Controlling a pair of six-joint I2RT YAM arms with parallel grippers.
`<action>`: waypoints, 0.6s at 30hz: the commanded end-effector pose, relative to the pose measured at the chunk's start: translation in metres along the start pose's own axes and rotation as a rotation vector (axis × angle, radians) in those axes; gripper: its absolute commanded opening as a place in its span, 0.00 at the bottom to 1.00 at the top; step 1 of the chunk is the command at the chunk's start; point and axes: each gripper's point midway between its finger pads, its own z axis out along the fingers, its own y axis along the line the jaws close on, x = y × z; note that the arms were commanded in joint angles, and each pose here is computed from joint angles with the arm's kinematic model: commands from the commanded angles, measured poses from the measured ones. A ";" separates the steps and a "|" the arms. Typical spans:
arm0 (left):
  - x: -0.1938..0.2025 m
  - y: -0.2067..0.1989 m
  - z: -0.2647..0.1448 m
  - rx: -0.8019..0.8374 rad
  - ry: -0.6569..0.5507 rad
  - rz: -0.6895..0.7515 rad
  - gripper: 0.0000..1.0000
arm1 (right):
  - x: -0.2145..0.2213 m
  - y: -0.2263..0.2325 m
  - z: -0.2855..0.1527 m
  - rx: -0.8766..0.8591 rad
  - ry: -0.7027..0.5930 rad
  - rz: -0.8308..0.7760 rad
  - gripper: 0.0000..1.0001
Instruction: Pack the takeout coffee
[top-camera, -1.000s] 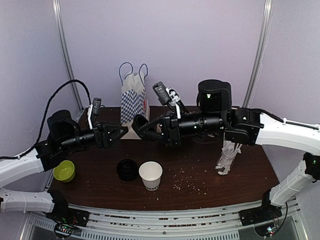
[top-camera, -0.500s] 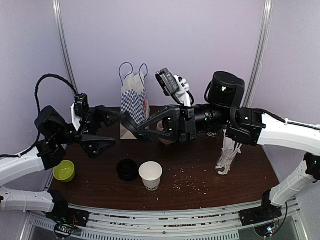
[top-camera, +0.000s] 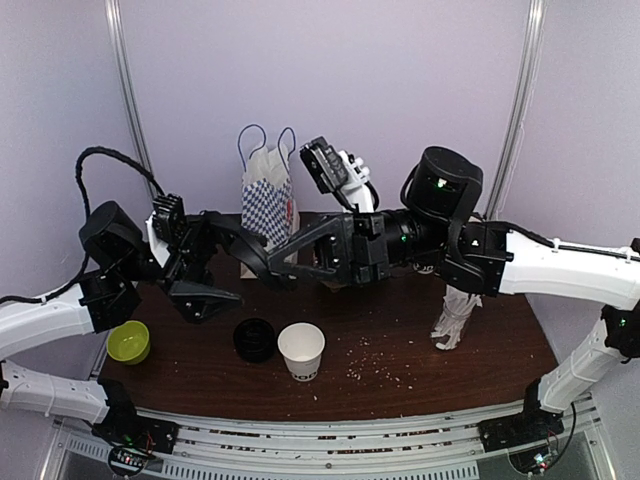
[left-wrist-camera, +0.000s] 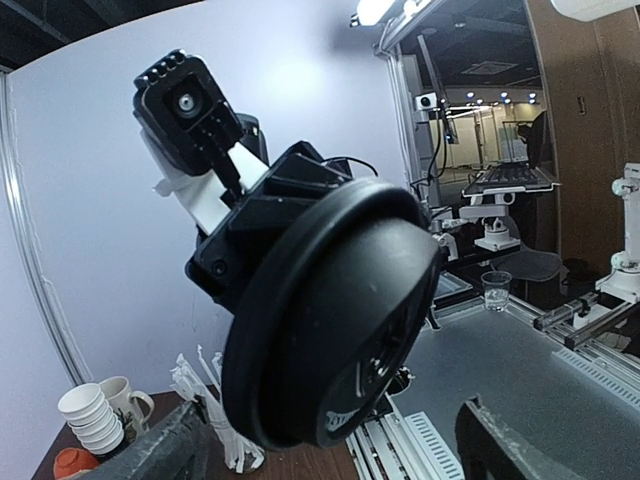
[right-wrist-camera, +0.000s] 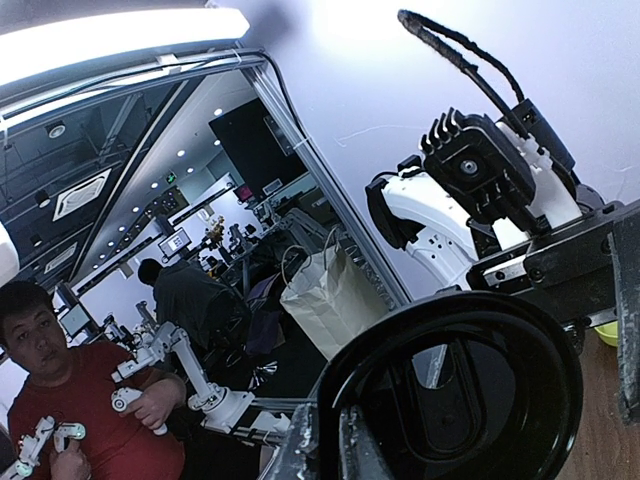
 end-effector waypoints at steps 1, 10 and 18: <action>-0.018 -0.011 0.005 0.070 -0.033 0.044 0.84 | 0.005 0.006 0.004 -0.050 0.013 -0.004 0.00; -0.016 -0.019 0.006 0.107 -0.032 0.032 0.56 | 0.012 0.001 0.006 -0.056 0.037 0.004 0.00; -0.016 -0.021 0.007 0.130 -0.034 0.034 0.26 | 0.017 -0.003 0.007 -0.060 0.057 0.013 0.00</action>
